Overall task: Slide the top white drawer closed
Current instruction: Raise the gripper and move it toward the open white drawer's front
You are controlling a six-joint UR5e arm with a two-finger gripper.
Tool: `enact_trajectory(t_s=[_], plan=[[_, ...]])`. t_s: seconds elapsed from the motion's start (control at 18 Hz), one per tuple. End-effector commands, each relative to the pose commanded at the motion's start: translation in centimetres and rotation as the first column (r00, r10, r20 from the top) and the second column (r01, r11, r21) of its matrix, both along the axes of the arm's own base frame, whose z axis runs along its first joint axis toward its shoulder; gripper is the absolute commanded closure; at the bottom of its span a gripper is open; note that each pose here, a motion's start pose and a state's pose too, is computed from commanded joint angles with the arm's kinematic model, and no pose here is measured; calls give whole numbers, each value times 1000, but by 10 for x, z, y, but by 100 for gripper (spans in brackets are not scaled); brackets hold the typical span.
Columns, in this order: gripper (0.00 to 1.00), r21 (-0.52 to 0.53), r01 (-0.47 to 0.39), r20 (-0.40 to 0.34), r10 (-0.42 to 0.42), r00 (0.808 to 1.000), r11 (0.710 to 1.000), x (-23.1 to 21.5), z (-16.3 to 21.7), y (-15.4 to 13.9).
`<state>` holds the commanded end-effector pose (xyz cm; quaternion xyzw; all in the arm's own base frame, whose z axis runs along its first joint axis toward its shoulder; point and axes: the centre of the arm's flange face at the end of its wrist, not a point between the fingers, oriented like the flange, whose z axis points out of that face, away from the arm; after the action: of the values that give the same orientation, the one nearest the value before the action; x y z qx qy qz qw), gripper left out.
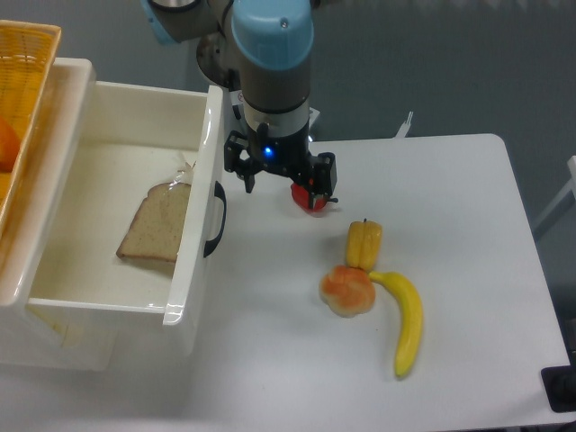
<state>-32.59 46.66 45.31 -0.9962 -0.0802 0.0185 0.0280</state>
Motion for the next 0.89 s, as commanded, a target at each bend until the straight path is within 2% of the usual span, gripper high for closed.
enact_trajectory(t_s=[0.28,0.56,0.89], plan=[[0,0,-13,15,13,1000,1000,-3,-6,1],[0,-53,-20,55,23,998,998,-9,-41,-2],[0,-142,-20,38,26,999,990,-18,-63,-3]])
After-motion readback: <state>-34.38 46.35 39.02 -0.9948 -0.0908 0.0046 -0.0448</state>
